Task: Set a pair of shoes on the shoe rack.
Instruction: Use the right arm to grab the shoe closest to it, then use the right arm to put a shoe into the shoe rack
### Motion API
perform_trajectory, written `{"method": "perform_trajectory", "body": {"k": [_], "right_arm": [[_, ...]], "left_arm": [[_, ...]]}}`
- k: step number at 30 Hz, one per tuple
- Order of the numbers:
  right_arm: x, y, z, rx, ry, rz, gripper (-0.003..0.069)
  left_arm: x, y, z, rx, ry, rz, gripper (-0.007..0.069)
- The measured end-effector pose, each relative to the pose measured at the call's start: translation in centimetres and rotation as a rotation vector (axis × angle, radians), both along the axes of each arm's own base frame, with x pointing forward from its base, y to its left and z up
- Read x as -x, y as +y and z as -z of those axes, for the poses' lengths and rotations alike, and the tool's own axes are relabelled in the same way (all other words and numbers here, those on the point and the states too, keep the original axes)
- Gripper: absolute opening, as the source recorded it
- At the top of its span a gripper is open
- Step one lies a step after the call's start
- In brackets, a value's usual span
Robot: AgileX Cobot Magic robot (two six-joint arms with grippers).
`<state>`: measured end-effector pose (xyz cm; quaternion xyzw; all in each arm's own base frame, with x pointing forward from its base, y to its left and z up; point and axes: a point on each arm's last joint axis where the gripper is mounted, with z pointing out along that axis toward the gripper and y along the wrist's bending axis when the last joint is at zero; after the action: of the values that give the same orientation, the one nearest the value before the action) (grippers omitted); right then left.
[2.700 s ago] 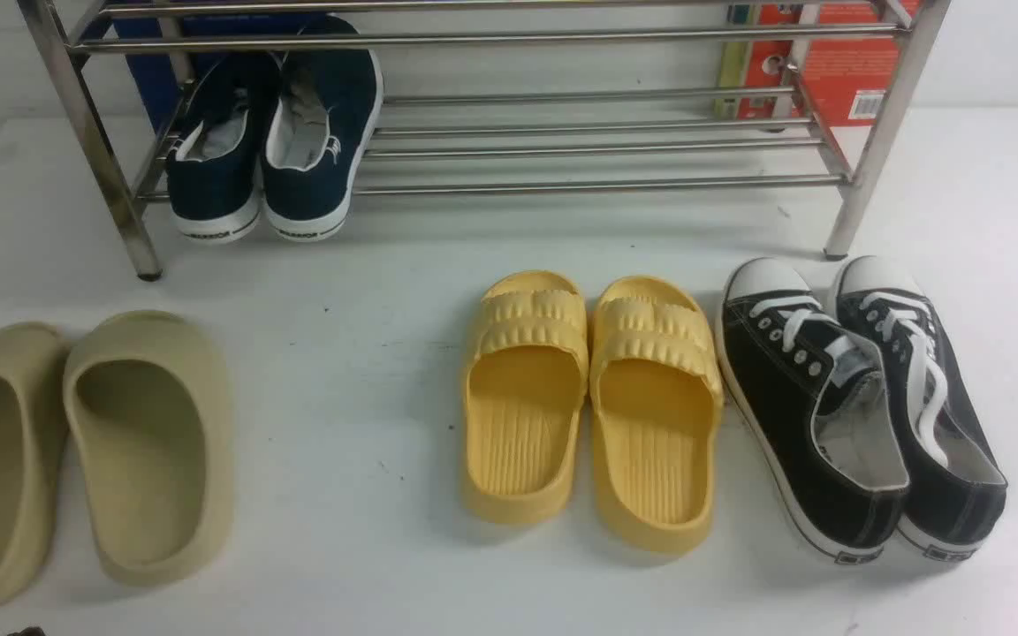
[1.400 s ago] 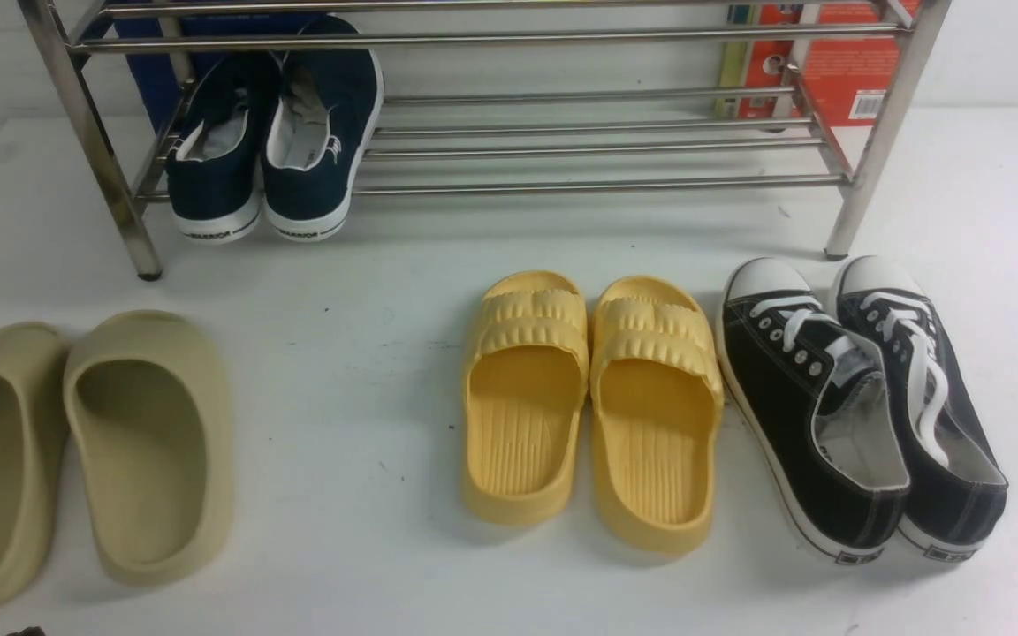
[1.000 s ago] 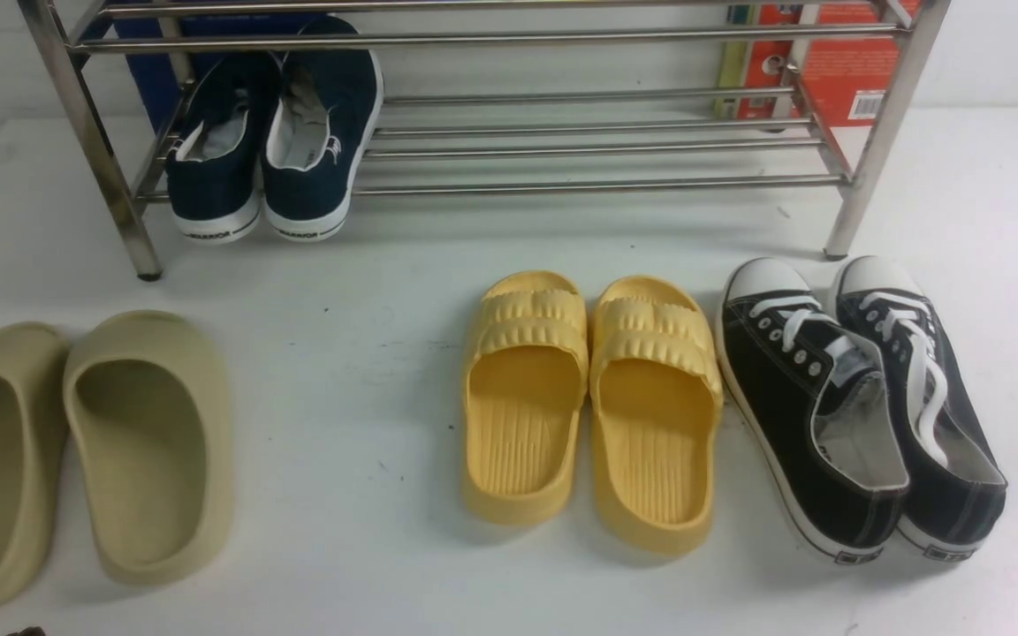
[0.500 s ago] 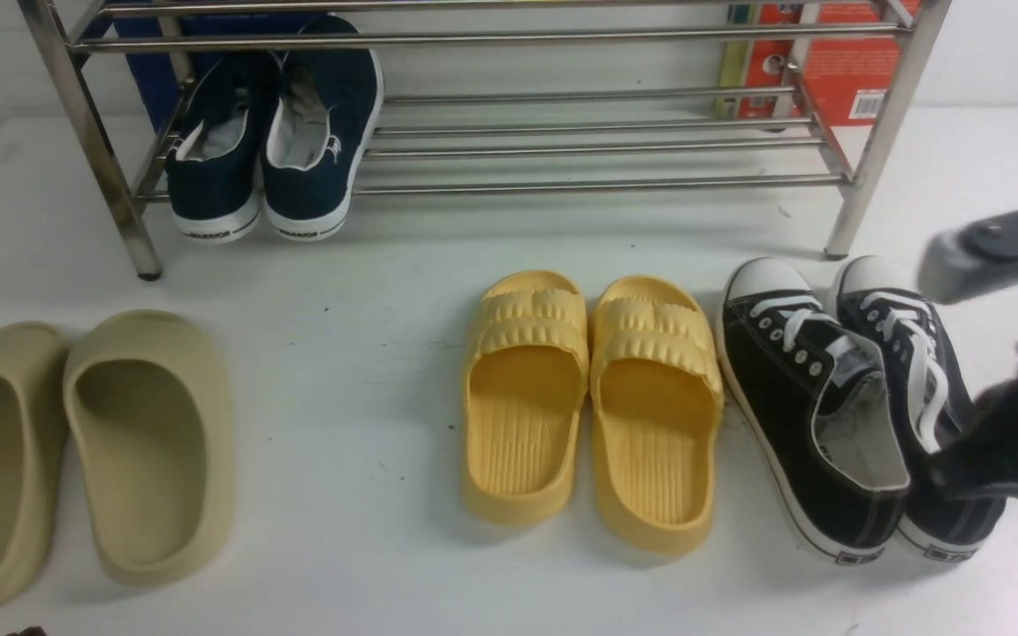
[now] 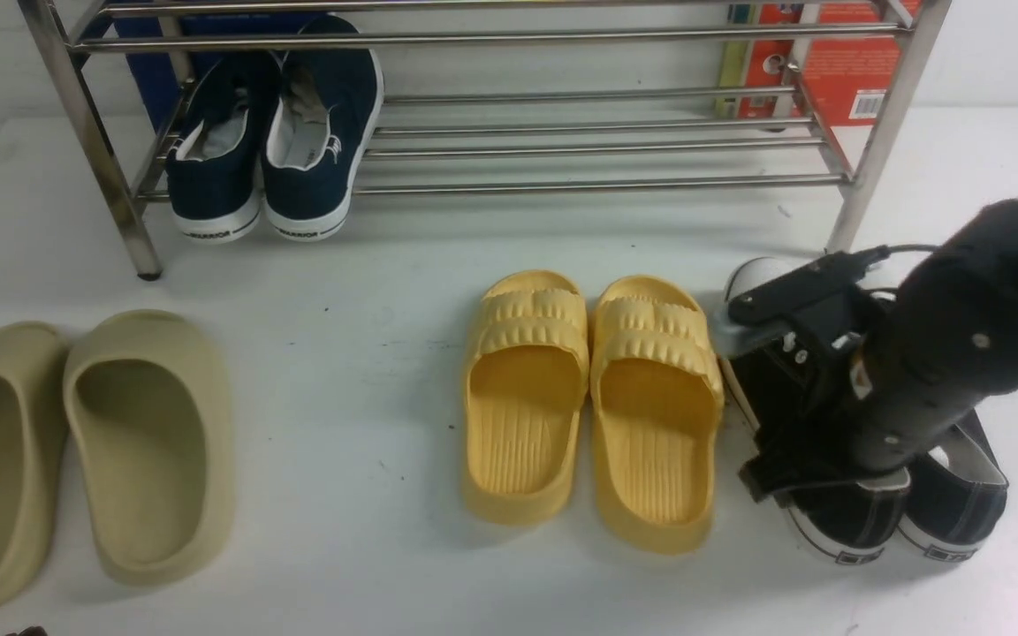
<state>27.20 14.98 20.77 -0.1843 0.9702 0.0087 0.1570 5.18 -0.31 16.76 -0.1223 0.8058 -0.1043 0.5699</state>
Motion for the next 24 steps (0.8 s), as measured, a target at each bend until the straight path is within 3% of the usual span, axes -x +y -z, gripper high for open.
{"method": "perform_trajectory", "body": {"k": [5,8,9,12,24], "right_arm": [[-0.9,-0.1,2.1,0.022,0.037,0.024,0.0348],[-0.9,-0.1,2.2,0.011,0.046,0.035,0.0169],[-0.9,-0.1,2.2,0.008,0.047,0.037,0.0159],[-0.6,0.1,1.8,-0.028,0.072,0.067,0.0021],[1.9,-0.3,-6.3,-0.218,0.003,0.121,0.0026]], "left_arm": [[0.0,0.0,0.0,0.000,0.000,0.000,0.0103],[0.0,0.0,0.0,0.000,0.000,0.000,0.0103],[0.0,0.0,0.0,0.000,0.000,0.000,0.0103],[0.0,0.0,0.0,0.000,0.000,0.000,0.0103],[0.0,0.0,0.0,0.000,0.000,0.000,0.0103]]}}
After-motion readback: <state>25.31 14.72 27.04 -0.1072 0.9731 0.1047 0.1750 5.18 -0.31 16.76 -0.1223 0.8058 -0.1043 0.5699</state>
